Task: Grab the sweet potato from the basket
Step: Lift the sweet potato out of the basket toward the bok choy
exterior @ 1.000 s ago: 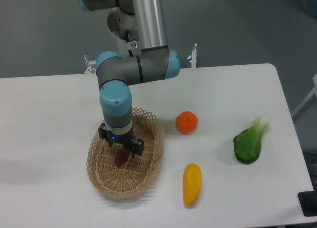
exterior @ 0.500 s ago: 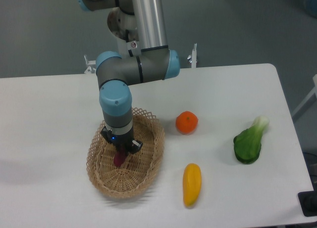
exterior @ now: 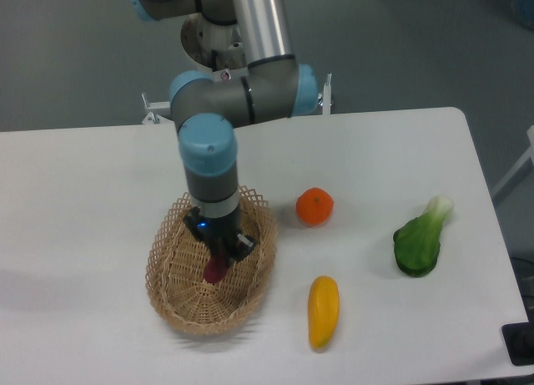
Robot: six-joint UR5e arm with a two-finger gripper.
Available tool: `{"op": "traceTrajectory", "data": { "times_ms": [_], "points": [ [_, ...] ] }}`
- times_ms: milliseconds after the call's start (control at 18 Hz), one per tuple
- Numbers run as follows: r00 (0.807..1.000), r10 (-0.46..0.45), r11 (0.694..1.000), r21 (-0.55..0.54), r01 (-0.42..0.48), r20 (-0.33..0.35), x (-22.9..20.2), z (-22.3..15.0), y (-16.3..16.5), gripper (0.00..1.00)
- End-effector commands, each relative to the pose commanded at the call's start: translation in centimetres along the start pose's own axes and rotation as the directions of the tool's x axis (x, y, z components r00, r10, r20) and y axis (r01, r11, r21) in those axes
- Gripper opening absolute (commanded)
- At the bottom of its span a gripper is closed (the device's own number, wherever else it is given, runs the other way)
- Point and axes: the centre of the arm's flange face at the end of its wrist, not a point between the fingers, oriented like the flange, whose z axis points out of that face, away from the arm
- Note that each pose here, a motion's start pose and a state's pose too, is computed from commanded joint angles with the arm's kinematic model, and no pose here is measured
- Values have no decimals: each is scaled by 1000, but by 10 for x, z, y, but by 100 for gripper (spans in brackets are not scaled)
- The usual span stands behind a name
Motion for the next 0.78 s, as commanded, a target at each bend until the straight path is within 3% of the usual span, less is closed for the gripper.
{"op": "traceTrajectory", "data": {
  "times_ms": [167, 500, 778],
  "points": [
    [999, 5, 1000, 14, -5, 42, -54, -28, 10, 24],
    [998, 41, 999, -4, -41, 45, -146, -69, 84, 24],
    [995, 81, 997, -10, -81, 58, -195, -104, 120, 24]
  ]
}}
